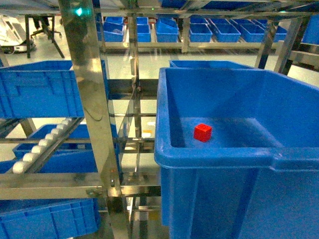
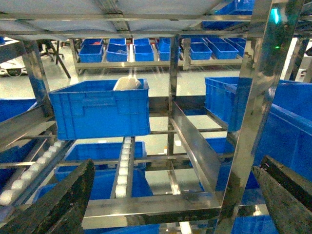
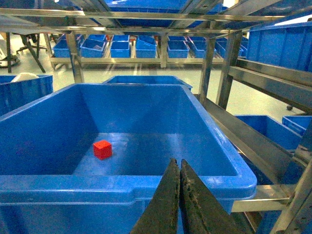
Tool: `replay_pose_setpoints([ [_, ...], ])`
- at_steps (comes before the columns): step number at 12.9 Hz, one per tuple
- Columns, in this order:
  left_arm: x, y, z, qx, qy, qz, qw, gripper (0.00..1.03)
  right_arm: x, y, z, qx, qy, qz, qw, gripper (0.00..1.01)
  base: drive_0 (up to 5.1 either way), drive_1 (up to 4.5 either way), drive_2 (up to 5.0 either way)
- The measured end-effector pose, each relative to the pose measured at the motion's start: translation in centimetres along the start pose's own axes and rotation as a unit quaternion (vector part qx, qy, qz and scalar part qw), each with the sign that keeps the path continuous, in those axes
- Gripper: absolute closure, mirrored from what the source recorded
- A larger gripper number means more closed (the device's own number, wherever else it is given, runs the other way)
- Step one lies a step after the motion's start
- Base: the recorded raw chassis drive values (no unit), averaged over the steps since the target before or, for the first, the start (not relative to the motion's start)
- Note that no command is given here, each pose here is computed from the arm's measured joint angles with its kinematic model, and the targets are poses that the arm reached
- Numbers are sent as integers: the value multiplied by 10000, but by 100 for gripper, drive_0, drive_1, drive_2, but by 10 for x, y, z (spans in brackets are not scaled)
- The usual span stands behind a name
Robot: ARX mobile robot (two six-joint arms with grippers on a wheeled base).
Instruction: Place magnetic block on left shelf second layer
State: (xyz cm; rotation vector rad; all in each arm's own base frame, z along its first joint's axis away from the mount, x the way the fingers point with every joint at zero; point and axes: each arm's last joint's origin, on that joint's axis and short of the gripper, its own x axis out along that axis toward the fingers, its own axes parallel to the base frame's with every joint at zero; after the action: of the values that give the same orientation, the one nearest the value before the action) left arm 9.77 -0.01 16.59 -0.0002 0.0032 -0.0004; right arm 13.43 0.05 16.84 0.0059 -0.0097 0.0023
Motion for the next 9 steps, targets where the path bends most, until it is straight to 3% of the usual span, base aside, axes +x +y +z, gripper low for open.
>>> replay_pose_setpoints([
  [9,0,0,0,0,0,0,10000,5,-20,0,3,0,-15,0,10000,99,0,0,0],
])
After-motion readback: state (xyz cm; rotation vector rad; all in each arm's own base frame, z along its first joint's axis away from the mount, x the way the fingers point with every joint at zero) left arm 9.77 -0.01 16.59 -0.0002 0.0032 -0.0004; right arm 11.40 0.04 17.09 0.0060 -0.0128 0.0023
